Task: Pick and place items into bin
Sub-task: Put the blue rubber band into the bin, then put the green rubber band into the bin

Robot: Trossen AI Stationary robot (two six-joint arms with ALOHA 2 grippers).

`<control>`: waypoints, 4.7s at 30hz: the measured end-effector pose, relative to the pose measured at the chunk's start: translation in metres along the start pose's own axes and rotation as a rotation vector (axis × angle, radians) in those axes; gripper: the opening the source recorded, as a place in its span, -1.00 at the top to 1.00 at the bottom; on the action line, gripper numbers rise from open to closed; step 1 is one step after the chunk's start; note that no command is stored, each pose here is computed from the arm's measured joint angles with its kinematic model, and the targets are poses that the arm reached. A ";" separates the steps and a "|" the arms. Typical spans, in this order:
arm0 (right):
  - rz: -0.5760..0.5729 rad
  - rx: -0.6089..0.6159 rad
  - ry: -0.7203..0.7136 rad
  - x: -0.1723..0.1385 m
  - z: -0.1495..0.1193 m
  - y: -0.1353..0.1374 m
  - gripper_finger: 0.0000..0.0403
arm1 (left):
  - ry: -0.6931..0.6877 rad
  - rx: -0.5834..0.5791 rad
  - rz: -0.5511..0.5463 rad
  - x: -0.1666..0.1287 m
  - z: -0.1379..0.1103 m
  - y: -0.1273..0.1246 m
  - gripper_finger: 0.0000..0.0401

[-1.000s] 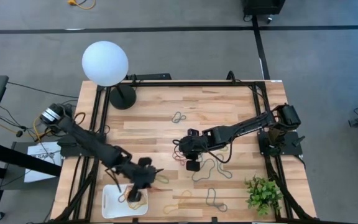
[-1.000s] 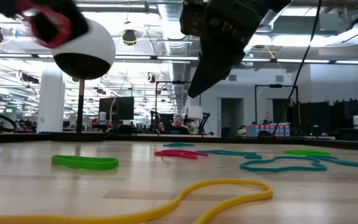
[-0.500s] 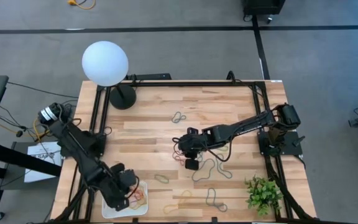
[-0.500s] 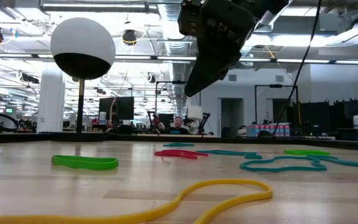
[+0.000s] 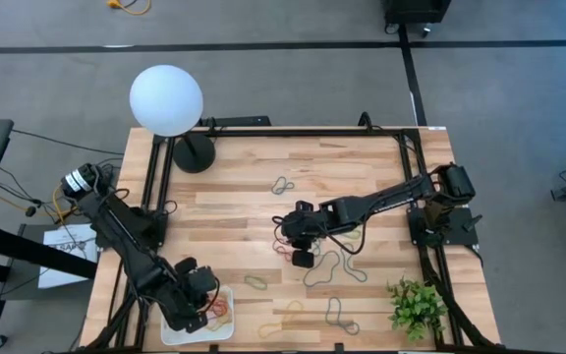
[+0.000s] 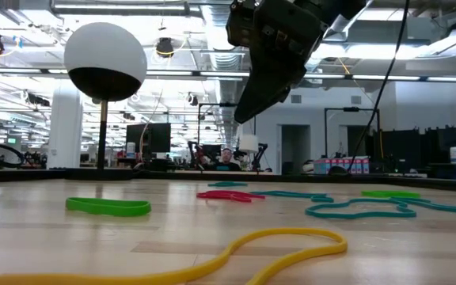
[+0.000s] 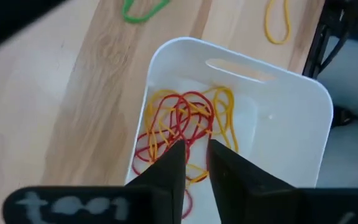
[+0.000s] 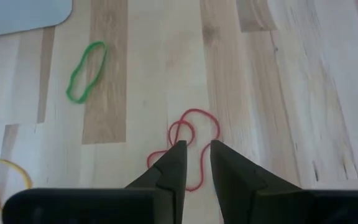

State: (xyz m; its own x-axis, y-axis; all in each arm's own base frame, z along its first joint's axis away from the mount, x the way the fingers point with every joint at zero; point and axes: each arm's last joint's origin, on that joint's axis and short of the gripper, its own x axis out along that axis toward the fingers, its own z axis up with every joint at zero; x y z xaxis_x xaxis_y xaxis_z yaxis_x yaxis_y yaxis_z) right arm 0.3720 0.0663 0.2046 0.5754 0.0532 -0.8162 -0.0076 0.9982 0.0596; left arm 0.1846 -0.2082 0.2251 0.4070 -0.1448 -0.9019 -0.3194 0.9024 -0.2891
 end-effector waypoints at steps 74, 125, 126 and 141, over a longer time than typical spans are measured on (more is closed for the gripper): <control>-0.175 0.217 -0.327 -0.090 -0.161 -0.083 0.69 | -0.231 0.119 0.156 0.101 0.249 0.226 0.98; -0.160 0.293 -0.332 -0.078 -0.157 -0.084 0.69 | 0.091 -0.054 0.213 0.054 0.012 -0.021 0.76; -0.159 0.292 -0.328 -0.078 -0.157 -0.084 0.69 | 0.096 -0.056 0.211 0.054 0.012 -0.021 0.73; -0.059 0.351 -0.057 -0.072 -0.183 -0.050 0.69 | 0.133 0.065 0.242 0.054 0.014 -0.016 0.65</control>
State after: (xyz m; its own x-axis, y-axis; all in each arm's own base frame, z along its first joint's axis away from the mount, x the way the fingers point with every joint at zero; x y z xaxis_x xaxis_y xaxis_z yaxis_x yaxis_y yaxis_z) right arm 0.1811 0.0174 0.1553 0.6109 -0.0155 -0.7916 0.3027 0.9284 0.2154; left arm 0.2238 -0.2247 0.1858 0.2078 0.0299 -0.9777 -0.3367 0.9407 -0.0428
